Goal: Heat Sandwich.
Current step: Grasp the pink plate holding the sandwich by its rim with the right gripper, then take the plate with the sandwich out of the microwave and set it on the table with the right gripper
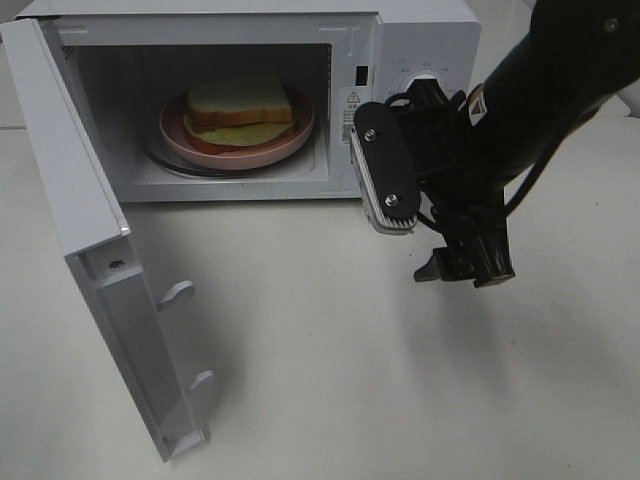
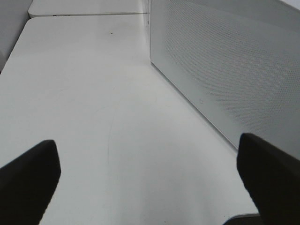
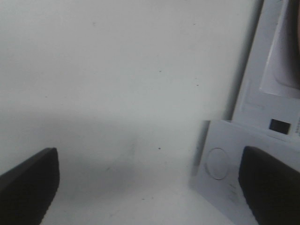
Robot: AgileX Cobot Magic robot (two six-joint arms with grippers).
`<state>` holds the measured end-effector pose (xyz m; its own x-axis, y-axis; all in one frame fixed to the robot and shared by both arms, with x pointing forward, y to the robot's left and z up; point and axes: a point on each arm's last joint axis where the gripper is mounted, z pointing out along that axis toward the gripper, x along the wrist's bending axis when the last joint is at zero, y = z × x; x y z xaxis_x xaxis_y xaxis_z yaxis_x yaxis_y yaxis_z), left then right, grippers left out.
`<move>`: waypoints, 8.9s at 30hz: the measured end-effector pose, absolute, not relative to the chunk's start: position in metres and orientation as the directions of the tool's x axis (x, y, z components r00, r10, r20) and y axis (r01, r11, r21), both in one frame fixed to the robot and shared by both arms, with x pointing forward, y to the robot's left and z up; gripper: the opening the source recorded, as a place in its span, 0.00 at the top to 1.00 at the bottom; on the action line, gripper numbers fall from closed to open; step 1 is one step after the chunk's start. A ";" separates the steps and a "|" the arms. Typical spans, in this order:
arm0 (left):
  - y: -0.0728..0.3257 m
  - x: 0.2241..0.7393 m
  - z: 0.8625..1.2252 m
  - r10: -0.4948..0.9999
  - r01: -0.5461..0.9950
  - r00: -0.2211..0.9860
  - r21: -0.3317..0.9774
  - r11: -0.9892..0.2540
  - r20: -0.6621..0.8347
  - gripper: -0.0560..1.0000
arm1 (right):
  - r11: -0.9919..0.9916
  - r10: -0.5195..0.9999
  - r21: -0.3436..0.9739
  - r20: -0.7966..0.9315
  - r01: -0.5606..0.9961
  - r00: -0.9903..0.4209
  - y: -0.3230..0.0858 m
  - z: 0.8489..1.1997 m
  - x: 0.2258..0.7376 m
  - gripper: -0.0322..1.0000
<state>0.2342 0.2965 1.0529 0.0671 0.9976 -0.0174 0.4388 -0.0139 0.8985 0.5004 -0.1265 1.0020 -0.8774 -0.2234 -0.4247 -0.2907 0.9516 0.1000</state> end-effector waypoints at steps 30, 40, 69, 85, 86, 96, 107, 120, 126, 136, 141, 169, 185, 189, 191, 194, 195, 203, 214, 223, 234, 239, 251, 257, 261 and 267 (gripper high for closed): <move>0.297 0.234 1.053 0.998 0.439 0.067 0.898 -0.014 -0.017 0.04 | 0.925 -0.290 0.069 -0.509 -0.374 -0.811 -0.040 0.985 0.576 0.05; 0.297 0.234 1.053 0.998 0.439 0.067 0.898 -0.014 -0.017 0.04 | 0.932 -0.256 0.087 -0.529 -0.352 -0.809 -0.018 0.973 0.603 0.07; 0.297 0.234 1.053 0.998 0.439 0.062 0.898 -0.018 -0.010 0.04 | 0.952 -0.153 0.135 -0.569 -0.276 -0.808 0.027 0.925 0.663 0.09; 0.301 0.234 1.053 0.999 0.439 0.032 0.897 -0.046 0.035 0.04 | 0.956 -0.096 0.189 -0.516 -0.223 -0.851 0.029 0.909 0.666 0.17; 0.301 0.234 1.053 0.999 0.439 0.032 0.897 -0.046 0.035 0.04 | 0.957 -0.092 0.193 -0.506 -0.217 -0.858 0.029 0.908 0.665 0.18; 0.301 0.234 1.053 0.999 0.439 0.032 0.897 -0.046 0.035 0.04 | 0.962 -0.089 0.189 -0.467 -0.198 -0.880 0.027 0.906 0.662 0.34; 0.301 0.234 1.053 0.999 0.439 0.032 0.897 -0.046 0.035 0.04 | 0.959 -0.092 0.190 -0.492 -0.210 -0.866 0.028 0.915 0.663 0.87; 0.301 0.234 1.053 0.999 0.439 0.032 0.897 -0.046 0.035 0.04 | 0.963 -0.103 0.171 -0.477 -0.207 -0.873 0.026 0.915 0.662 0.87; 0.301 0.234 1.053 0.999 0.439 0.032 0.897 -0.046 0.035 0.04 | 0.964 -0.112 0.161 -0.471 -0.210 -0.875 0.025 0.917 0.661 0.87; 0.301 0.234 1.053 0.999 0.439 0.032 0.897 -0.046 0.035 0.04 | 0.958 -0.149 0.149 -0.469 -0.244 -0.871 0.019 0.929 0.652 0.88; 0.301 0.234 1.053 0.999 0.439 0.032 0.897 -0.046 0.035 0.04 | 0.957 -0.148 0.154 -0.465 -0.245 -0.873 0.016 0.928 0.647 0.88; 0.301 0.234 1.053 0.999 0.438 0.032 0.898 -0.046 0.035 0.04 | 0.930 -0.243 0.132 -0.484 -0.344 -0.841 0.000 0.939 0.600 0.89; 0.301 0.234 1.053 0.999 0.438 0.032 0.898 -0.046 0.035 0.04 | 0.911 -0.279 0.121 -0.523 -0.393 -0.806 -0.012 0.952 0.574 0.89; 0.301 0.234 1.053 0.999 0.438 0.032 0.898 -0.046 0.035 0.04 | 0.909 -0.280 0.123 -0.530 -0.399 -0.800 -0.016 0.953 0.569 0.89; 0.301 0.234 1.053 0.999 0.438 0.032 0.898 -0.046 0.035 0.04 | 0.906 -0.285 0.122 -0.536 -0.406 -0.795 -0.020 0.954 0.564 0.89; 0.301 0.234 1.053 0.999 0.438 0.032 0.898 -0.046 0.035 0.04 | 0.904 -0.285 0.124 -0.542 -0.410 -0.791 -0.023 0.955 0.560 0.89; 0.301 0.234 1.053 0.999 0.438 0.032 0.898 -0.046 0.035 0.04 | 0.901 -0.289 0.123 -0.545 -0.415 -0.787 -0.027 0.955 0.556 0.89; 0.301 0.234 1.053 0.999 0.438 0.032 0.898 -0.046 0.035 0.04 | 0.896 -0.289 0.127 -0.558 -0.425 -0.778 -0.040 0.959 0.540 0.89; 0.301 0.234 1.053 0.999 0.438 0.032 0.898 -0.046 0.035 0.04 | 0.886 -0.314 0.111 -0.572 -0.450 -0.758 -0.065 0.962 0.512 0.89; 0.301 0.234 1.053 0.999 0.438 0.032 0.898 -0.046 0.035 0.04 | 0.887 -0.315 0.110 -0.569 -0.449 -0.760 -0.082 0.967 0.492 0.89; 0.301 0.234 1.053 0.999 0.438 0.032 0.898 -0.046 0.035 0.04 | 0.889 -0.306 0.115 -0.569 -0.443 -0.763 -0.105 0.974 0.467 0.89; 0.301 0.234 1.053 0.999 0.438 0.032 0.898 -0.046 0.035 0.04 | 0.890 -0.302 0.117 -0.572 -0.441 -0.762 -0.116 0.976 0.455 0.89; 0.301 0.234 1.053 0.999 0.438 0.032 0.898 -0.046 0.035 0.04 | 0.889 -0.336 0.080 -0.555 -0.451 -0.761 -0.146 0.975 0.424 0.89; 0.301 0.234 1.053 0.999 0.438 0.032 0.898 -0.046 0.035 0.04 | 0.899 -0.336 0.058 -0.548 -0.435 -0.766 -0.159 0.977 0.413 0.89; 0.301 0.234 1.053 0.999 0.438 0.032 0.898 -0.046 0.035 0.04 | 0.910 -0.308 0.067 -0.551 -0.408 -0.776 -0.164 0.984 0.408 0.89; 0.301 0.234 1.053 0.999 0.438 0.032 0.898 -0.046 0.035 0.04 | 0.926 -0.291 0.054 -0.534 -0.375 -0.794 -0.173 0.993 0.400 0.89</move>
